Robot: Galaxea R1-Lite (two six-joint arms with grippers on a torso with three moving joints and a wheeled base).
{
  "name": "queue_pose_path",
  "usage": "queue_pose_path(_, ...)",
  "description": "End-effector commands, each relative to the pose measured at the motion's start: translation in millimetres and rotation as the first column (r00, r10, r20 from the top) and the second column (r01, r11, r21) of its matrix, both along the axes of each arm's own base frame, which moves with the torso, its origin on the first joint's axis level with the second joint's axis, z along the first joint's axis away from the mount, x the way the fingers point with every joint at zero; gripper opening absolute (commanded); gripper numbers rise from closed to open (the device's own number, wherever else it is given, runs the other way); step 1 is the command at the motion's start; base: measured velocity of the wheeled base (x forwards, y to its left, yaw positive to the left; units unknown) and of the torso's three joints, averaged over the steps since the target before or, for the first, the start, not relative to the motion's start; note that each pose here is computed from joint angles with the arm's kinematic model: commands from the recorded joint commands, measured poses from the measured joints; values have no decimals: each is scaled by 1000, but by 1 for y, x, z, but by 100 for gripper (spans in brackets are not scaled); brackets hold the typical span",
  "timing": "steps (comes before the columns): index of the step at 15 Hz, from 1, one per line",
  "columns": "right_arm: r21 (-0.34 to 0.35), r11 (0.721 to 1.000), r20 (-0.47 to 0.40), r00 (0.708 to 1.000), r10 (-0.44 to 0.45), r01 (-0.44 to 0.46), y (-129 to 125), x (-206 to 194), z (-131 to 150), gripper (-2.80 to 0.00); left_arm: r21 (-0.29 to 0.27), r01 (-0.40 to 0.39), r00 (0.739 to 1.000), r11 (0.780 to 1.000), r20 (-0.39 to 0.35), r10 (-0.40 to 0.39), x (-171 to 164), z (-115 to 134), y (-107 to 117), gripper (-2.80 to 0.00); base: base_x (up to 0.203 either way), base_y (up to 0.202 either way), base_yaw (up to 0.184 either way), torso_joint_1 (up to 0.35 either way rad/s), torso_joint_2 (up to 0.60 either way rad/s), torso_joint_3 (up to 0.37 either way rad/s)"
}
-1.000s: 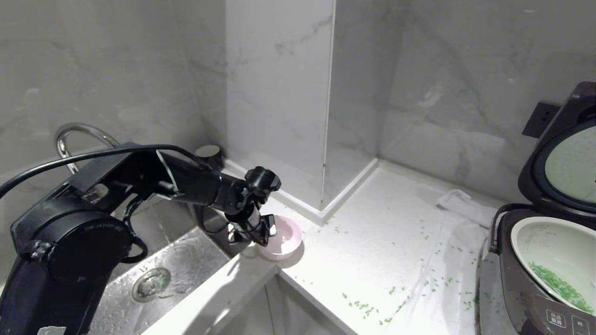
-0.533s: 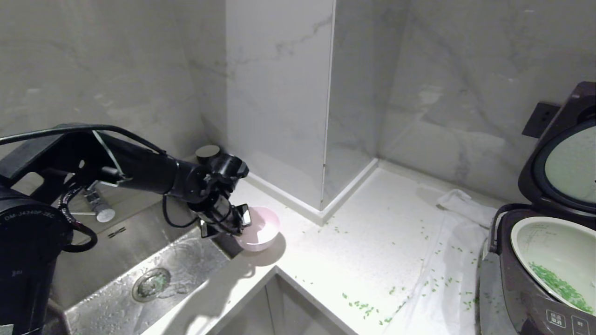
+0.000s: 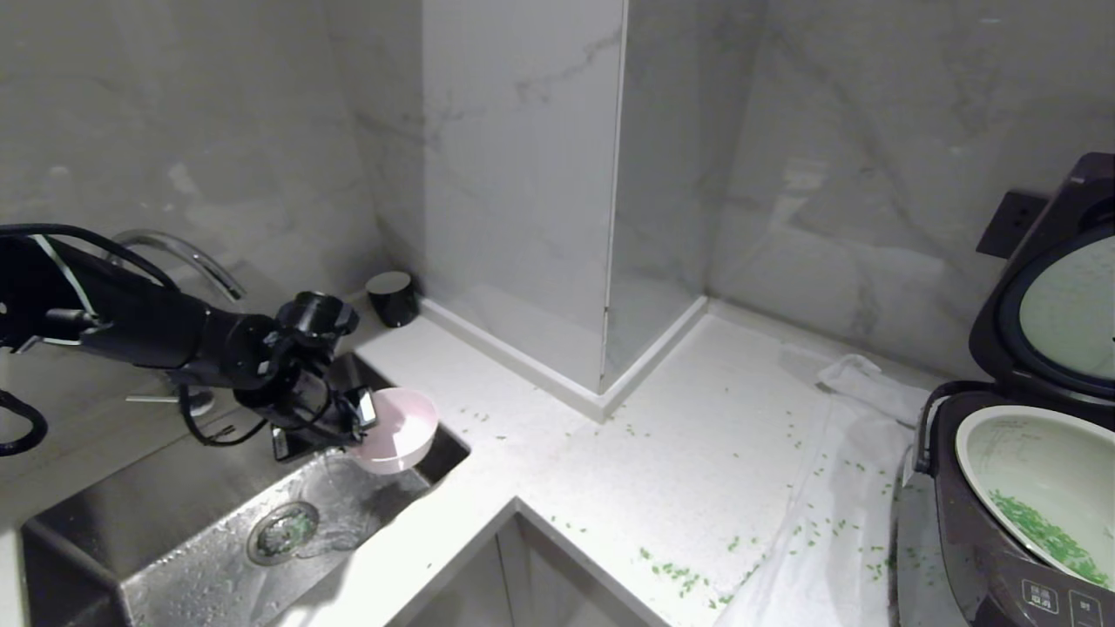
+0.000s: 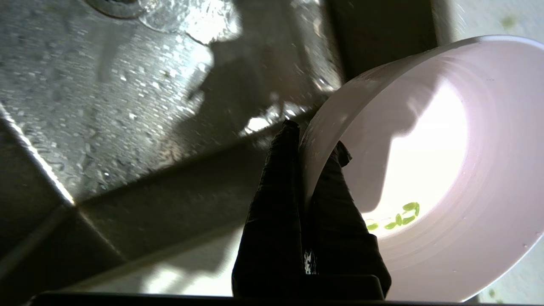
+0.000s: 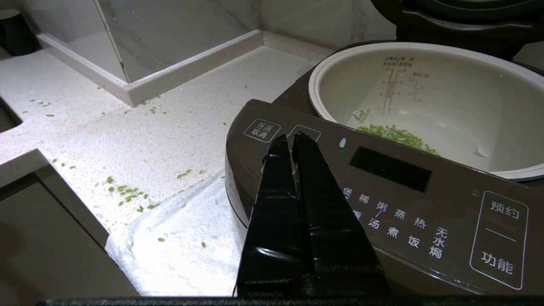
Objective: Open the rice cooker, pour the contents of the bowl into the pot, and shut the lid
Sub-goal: Fill a bowl with water from the tap
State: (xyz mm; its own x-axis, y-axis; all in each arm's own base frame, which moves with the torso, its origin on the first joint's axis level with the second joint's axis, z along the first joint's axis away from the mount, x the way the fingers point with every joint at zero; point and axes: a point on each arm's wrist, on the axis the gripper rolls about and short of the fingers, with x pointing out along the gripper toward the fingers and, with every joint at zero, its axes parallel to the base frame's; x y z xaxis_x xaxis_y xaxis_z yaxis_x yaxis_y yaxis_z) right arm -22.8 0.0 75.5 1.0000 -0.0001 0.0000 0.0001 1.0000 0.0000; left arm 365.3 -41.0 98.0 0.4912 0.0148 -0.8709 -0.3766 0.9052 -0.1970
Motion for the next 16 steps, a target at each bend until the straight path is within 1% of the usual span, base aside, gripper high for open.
queue_pose_path(1,0,1000,-2,1000,0,0,0,0,0,-280,8,-89,996,996,3,89,-2,-3,37,-280,0,0,0,0,0,0)
queue_pose_path(4,0,1000,-1,1000,0,0,0,0,0,-280,29,-172,985,985,1,172,1,-9,80,-280,0,0,0,0,0,0)
queue_pose_path(6,0,1000,-2,1000,0,0,0,0,0,-280,34,-222,975,974,33,221,8,-14,102,-280,0,0,0,0,0,0)
queue_pose_path(8,0,1000,0,1000,0,0,0,0,0,-280,41,-266,963,963,60,264,17,-21,118,-280,0,0,0,0,0,0)
queue_pose_path(9,2,1000,-2,1000,0,0,0,0,0,-280,44,-287,957,957,64,284,20,-23,127,-280,0,0,0,0,0,0)
queue_pose_path(14,0,1000,0,1000,0,0,0,0,0,-280,46,-338,939,940,77,334,39,-38,149,-280,0,0,0,0,0,0)
queue_pose_path(16,2,1000,-2,1000,0,0,0,0,0,-280,72,-375,925,924,100,368,52,-43,159,-280,0,0,0,0,0,0)
